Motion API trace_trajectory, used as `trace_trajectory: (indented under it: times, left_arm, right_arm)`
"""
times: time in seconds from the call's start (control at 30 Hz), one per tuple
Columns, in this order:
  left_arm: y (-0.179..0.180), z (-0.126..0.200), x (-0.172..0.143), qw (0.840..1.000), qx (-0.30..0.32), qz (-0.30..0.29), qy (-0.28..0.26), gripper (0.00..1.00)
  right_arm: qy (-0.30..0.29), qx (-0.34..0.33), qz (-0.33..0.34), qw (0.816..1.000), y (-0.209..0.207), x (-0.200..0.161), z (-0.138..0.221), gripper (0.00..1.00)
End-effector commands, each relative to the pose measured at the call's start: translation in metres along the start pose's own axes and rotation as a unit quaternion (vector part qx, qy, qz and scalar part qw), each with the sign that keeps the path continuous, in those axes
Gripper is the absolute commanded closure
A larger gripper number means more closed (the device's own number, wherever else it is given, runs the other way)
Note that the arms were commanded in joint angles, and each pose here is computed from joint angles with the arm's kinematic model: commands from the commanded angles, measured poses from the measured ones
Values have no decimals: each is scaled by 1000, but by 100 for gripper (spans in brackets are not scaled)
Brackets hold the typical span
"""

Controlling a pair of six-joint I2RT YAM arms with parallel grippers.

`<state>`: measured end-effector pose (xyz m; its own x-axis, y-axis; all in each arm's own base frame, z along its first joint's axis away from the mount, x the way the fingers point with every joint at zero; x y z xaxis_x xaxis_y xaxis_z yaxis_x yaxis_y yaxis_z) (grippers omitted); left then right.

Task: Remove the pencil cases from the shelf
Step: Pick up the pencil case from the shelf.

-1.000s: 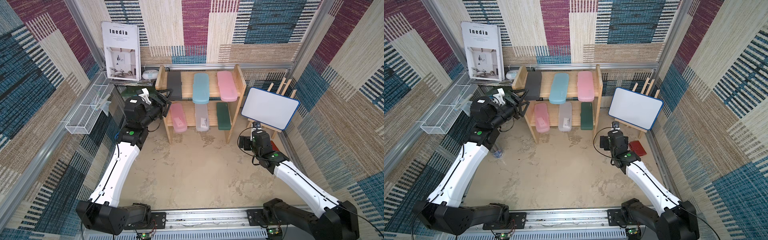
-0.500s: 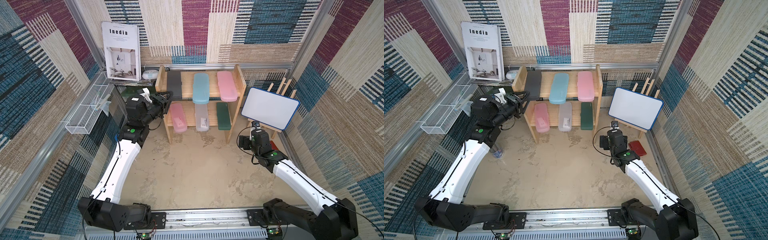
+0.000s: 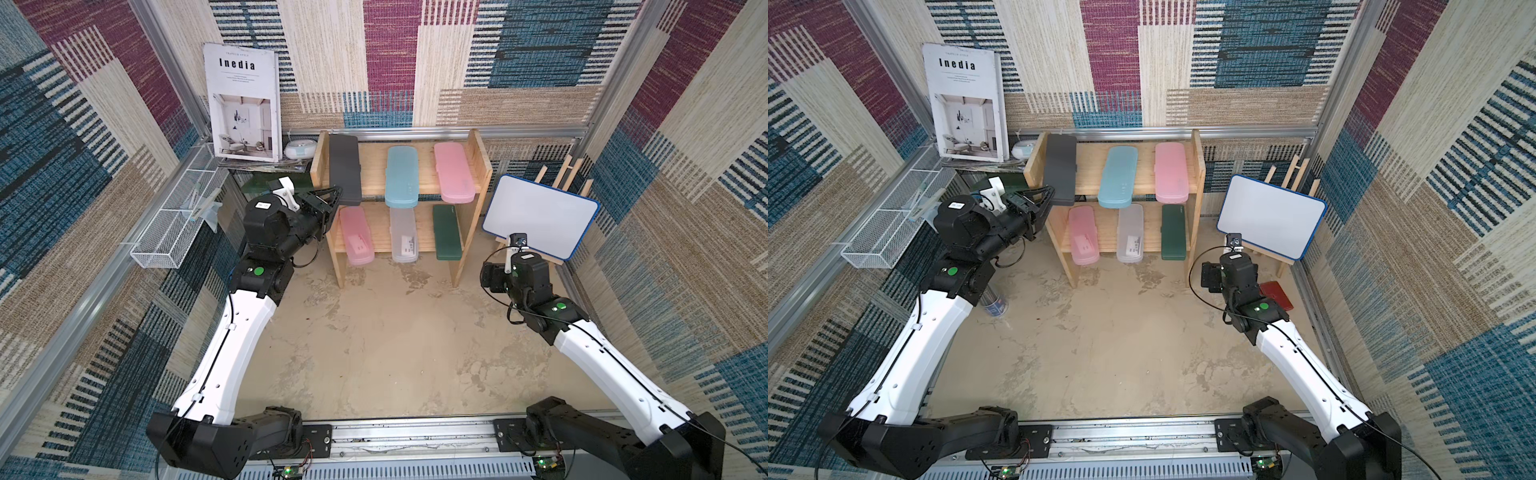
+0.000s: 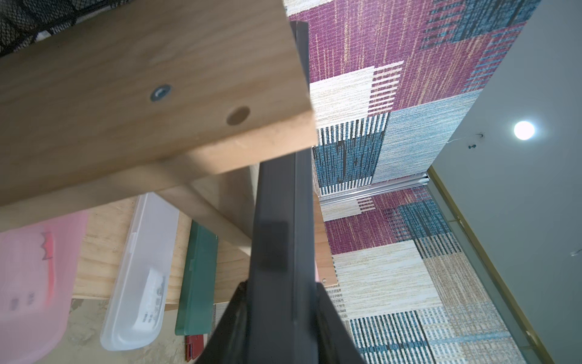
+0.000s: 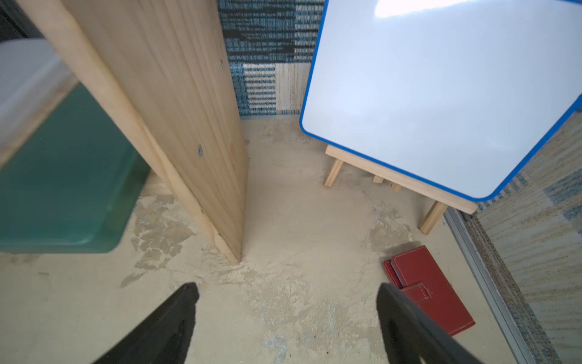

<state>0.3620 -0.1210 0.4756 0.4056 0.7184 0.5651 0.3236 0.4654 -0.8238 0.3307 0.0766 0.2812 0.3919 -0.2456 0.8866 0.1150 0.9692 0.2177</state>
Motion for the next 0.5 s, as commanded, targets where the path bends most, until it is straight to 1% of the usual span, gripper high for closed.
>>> trace_trajectory:
  times: [0.0,0.1,0.23,0.33,0.37,0.43,0.47]
  left_arm:
    - [-30,24,11,991,-35,-119,-46,83]
    - [-45,52,7,974,-43,-211,-69,84]
    - [-41,81,-8,951,-29,-298,-82,86]
    - [-30,97,-21,934,-9,-347,-84,87]
    - [-25,101,-26,929,-1,-361,-86,87]
    - [-17,108,-33,920,12,-382,-87,85]
    - [-13,111,-35,915,21,-392,-89,85]
  right_arm:
    - [-15,26,-3,1000,16,27,18,6]
    - [-29,79,-8,996,45,52,41,6]
    - [-37,163,-15,986,92,73,72,5]
    - [-45,254,-17,966,142,89,105,4]
    - [-47,288,-17,956,162,96,118,3]
    - [-34,343,-21,938,197,103,136,0]
    - [-21,375,-28,926,216,107,144,1]
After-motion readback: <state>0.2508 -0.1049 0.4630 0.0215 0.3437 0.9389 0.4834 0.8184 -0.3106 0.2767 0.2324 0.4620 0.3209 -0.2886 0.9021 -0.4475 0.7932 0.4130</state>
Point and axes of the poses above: each gripper's point midway between its finger pads, its own z axis back along the fingers, its own y axis along the line the jaws close on, x = y × z, the point moved 2 cm from there along z, back along the fingers, and after that the axes turned 14 degrees about -z, right-handed, at the moved point
